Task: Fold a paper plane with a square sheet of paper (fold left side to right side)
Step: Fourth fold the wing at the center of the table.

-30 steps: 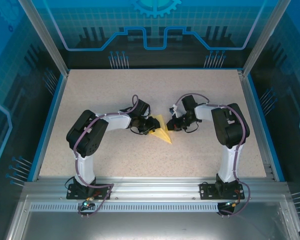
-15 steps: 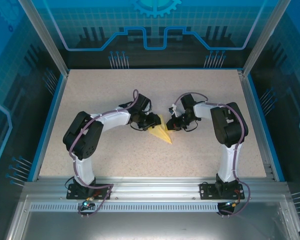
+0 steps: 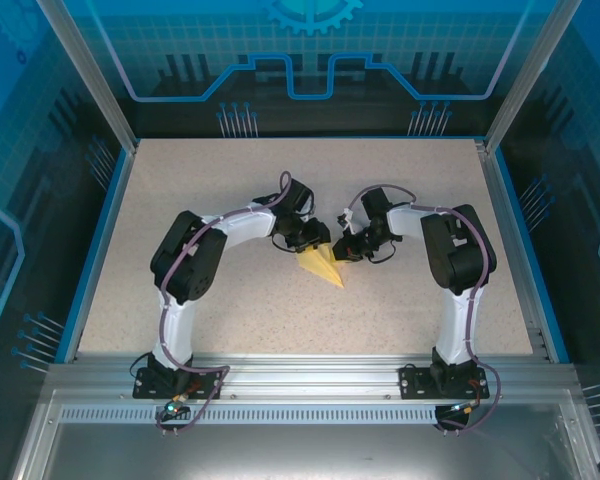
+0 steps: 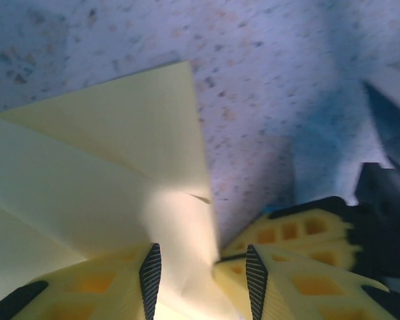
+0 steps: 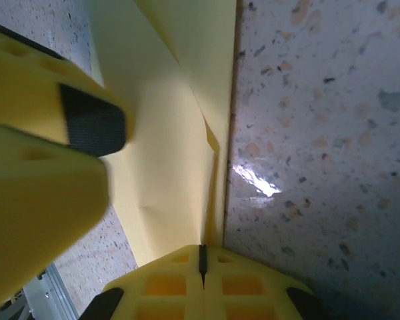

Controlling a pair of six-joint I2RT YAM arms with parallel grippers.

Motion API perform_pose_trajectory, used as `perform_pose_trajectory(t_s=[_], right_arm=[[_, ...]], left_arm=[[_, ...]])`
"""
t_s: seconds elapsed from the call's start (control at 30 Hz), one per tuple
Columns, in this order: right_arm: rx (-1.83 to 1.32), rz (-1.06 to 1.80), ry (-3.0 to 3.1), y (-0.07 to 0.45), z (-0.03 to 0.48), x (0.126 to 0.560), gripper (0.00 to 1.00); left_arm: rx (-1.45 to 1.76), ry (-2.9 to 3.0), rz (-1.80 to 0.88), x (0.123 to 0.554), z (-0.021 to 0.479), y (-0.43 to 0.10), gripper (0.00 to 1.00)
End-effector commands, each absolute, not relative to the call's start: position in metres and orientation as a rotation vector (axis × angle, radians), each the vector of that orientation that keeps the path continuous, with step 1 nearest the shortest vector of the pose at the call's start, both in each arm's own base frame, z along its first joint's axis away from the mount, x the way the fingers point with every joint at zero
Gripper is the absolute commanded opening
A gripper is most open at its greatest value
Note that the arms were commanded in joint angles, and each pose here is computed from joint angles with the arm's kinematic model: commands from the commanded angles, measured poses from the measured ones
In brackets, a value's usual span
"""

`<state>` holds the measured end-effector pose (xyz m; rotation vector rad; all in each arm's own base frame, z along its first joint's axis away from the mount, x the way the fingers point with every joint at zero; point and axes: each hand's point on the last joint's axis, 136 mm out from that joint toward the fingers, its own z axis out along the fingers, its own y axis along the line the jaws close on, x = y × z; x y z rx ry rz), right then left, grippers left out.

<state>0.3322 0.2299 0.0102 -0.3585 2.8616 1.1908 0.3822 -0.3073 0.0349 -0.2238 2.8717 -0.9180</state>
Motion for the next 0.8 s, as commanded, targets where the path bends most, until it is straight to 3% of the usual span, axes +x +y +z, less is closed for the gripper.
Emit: perform_pose_trajectory(t_s=[0.0, 0.37, 0.63, 0.77], right_arm=[[-0.351, 1.041, 3.003, 0.217, -0.024, 0.316, 0.00], [-0.350, 1.098, 2.943, 0.221, -0.009, 0.321, 0.02], [-0.314, 1.181, 2.790, 0.213, 0.047, 0.329, 0.16], [-0.320, 1.270, 2.766, 0.217, 0.063, 0.312, 0.18]], left_arm=[[-0.207, 2.883, -0.930, 0.387, 0.037, -0.308, 0.43], [-0.267, 2.939, -0.896, 0.380, 0.005, -0.302, 0.43], [-0.317, 2.964, -0.877, 0.364, -0.012, -0.293, 0.42], [-0.320, 2.964, -0.876, 0.362, -0.014, -0.293, 0.42]])
